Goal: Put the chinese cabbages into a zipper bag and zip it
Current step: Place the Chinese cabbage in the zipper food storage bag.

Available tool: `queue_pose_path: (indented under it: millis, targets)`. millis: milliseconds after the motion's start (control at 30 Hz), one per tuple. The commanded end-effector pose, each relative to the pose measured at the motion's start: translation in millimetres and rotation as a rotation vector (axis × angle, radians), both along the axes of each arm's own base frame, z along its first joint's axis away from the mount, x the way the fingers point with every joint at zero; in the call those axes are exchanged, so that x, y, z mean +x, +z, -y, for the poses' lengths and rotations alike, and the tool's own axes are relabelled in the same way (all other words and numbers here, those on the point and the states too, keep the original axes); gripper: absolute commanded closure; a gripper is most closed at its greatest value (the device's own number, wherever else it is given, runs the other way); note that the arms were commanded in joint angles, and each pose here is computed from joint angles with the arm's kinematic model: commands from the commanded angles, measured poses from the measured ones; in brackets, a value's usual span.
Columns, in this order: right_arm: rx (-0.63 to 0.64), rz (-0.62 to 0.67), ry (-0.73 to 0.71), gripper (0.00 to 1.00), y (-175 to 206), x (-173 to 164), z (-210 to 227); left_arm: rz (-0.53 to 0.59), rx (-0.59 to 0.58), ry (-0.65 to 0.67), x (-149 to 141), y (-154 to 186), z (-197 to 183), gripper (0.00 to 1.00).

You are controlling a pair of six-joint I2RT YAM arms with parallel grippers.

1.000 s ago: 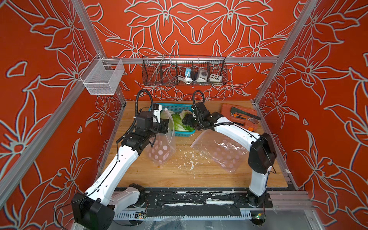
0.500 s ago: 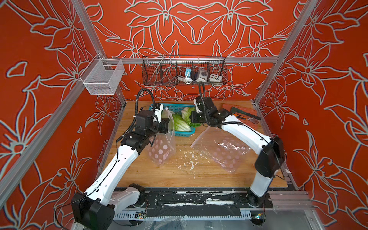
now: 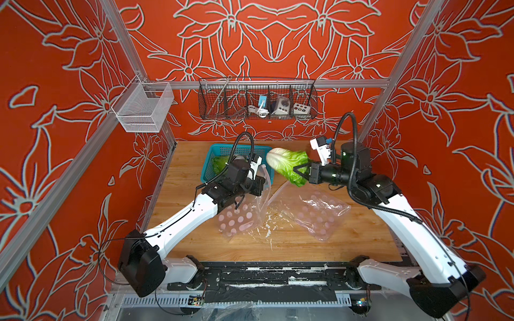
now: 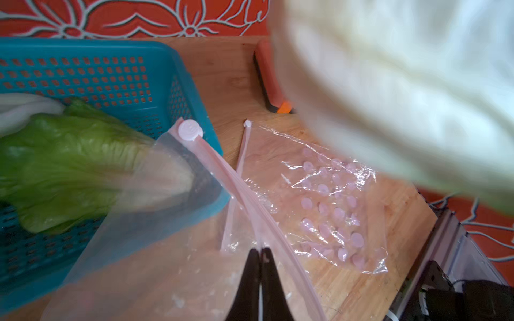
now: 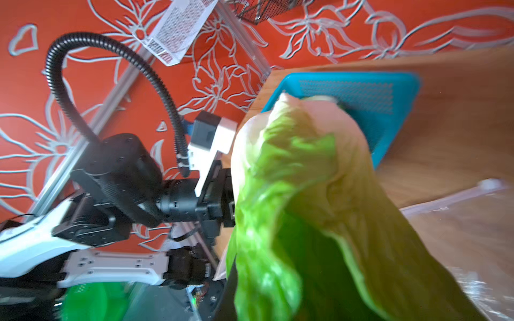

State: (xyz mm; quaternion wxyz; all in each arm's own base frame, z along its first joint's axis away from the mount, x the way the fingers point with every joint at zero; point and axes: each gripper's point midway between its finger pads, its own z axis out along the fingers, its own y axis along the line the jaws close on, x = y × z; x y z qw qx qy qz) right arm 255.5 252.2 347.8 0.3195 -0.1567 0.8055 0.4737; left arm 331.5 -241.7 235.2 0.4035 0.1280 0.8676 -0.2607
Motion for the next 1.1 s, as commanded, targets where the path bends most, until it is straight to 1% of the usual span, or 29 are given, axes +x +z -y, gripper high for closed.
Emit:
queue_pose_path:
  millis: [0, 67, 100, 233, 300, 367, 533, 600, 667, 733, 833, 967, 1000, 1067]
  targets:
    - [0.143, -0.073, 0.116, 1.0, 9.5, -13.0, -24.6, -0.017, -0.008, 0.096, 1.5, -1.3, -17.6, 1.0]
    - [0.157, -0.074, 0.154, 1.0, 9.4, -17.7, -33.9, -0.024, -0.024, 0.094, -0.6, -3.4, -17.6, 1.0]
    - [0.15, -0.091, 0.162, 1.0, 3.6, -18.6, -37.4, -0.026, -0.026, 0.098, -1.0, -3.6, -18.0, 1.0]
    - [0.097, -0.21, 0.16, 1.0, -44.2, -23.8, -36.6, 0.001, -0.017, 0.151, 4.9, 8.2, -35.6, 1.0]
    - [0.099, -0.244, 0.152, 1.0, -61.5, -28.5, -34.0, 0.019, -0.017, 0.177, 9.7, 17.5, -46.8, 1.0]
    - [0.108, -0.266, 0.149, 1.0, -71.1, -32.1, -32.7, 0.035, -0.016, 0.185, 13.5, 25.9, -51.5, 1.0]
    - [0.113, -0.264, 0.142, 1.0, -77.8, -35.8, -29.8, 0.029, -0.041, 0.136, 16.5, 36.0, -37.2, 1.0]
    - [0.09, -0.257, 0.149, 1.0, -81.7, -38.1, -28.2, 0.046, -0.023, 0.098, 15.3, 40.9, -26.9, 1.0]
    - [0.063, -0.24, 0.154, 1.0, -83.5, -39.8, -26.1, 0.077, -0.002, 0.035, 12.3, 50.2, -12.0, 1.0]
    - [0.054, -0.215, 0.157, 1.0, -80.6, -39.1, -24.9, 0.1, 0.011, -0.061, 3.6, 57.7, 9.2, 1.0]
    - [0.063, -0.157, 0.166, 1.0, -64.8, -37.1, -25.2, 0.081, 0.037, -0.138, -4.7, 54.8, 26.9, 1.0]
    - [0.053, -0.098, 0.119, 1.0, -49.8, -27.1, -8.4, 0.066, 0.09, -0.169, -13.6, 43.5, 24.8, 1.0]
    - [0.07, -0.094, 0.113, 1.0, -45.9, -24.9, -3.3, 0.071, 0.104, -0.171, -15.7, 41.1, 21.2, 1.0]
    - [0.138, -0.092, 0.149, 1.0, -33.5, -28.4, -2.8, 0.086, 0.111, -0.19, -21.7, 40.6, 18.6, 1.0]
